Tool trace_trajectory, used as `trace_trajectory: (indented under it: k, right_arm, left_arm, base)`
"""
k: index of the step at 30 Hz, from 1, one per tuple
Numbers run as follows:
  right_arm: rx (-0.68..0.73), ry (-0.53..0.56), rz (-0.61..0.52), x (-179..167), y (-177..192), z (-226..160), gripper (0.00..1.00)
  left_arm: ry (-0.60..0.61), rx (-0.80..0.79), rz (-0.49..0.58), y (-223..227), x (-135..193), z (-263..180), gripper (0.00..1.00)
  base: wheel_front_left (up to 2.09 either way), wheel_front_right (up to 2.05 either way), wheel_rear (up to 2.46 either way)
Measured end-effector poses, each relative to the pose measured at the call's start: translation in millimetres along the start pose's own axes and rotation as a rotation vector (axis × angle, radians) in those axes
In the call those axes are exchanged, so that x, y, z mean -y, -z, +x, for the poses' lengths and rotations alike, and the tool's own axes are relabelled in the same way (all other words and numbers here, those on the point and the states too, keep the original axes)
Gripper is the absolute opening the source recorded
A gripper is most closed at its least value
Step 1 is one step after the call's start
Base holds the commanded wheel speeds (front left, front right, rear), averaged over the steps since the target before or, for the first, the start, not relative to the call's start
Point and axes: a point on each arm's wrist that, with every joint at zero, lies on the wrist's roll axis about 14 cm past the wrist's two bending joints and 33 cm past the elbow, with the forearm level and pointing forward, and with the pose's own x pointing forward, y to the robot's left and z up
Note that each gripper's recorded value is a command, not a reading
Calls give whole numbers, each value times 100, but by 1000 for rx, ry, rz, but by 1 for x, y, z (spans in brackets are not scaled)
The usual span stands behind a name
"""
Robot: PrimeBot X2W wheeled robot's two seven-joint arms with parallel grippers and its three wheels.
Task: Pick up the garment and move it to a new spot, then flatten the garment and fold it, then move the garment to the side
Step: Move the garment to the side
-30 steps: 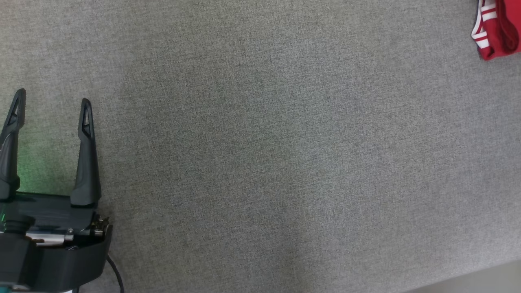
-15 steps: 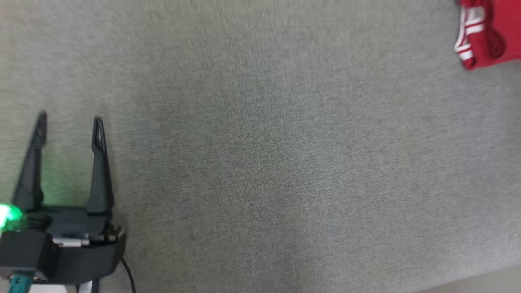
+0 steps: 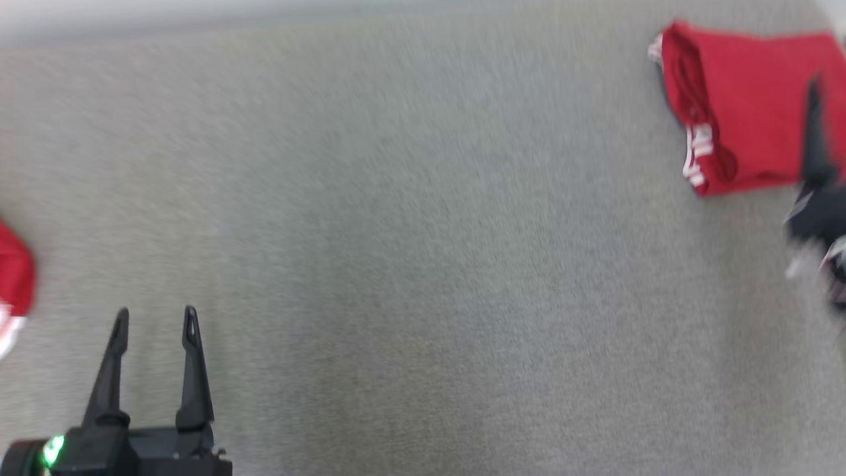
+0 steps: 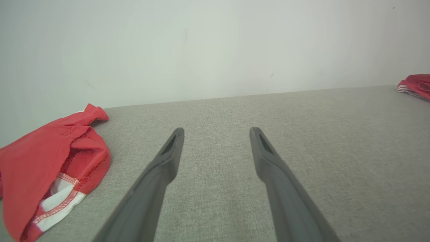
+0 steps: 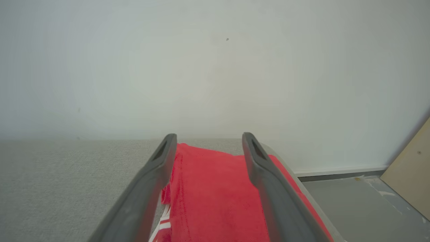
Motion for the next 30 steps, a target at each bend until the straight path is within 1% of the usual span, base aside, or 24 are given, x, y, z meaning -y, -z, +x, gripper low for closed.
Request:
trace_trajectory:
  k: [7,10,13,16,19,22,30]
  right_arm:
    - [3,-54,156,-47,15,-60,100]
    - [4,-74,193,-61,16,-83,100]
    - [9,-111,223,-80,13,-103,100]
    - [40,-148,224,-96,2,-121,100]
    - [48,-164,253,-109,-2,-140,100]
    - [45,-166,289,-119,-4,-159,100]
    - [60,-161,311,-131,-6,-187,100]
  left_arm:
    - [-56,39,9,-26,-13,-35,100]
    - [-77,54,11,-34,-19,-49,100]
    - [-103,65,14,-40,-26,-62,100]
    - [-126,66,16,-42,-31,-74,100]
    - [-142,72,14,-44,-34,-84,100]
    - [-149,74,10,-45,-35,-91,100]
    - [-172,81,12,-46,-39,-104,100]
  base:
    - [0,0,0]
    - [0,0,0]
    - [0,0,0]
    - [0,0,0]
    - [0,0,0]
    - [0,0,0]
    - [0,0,0]
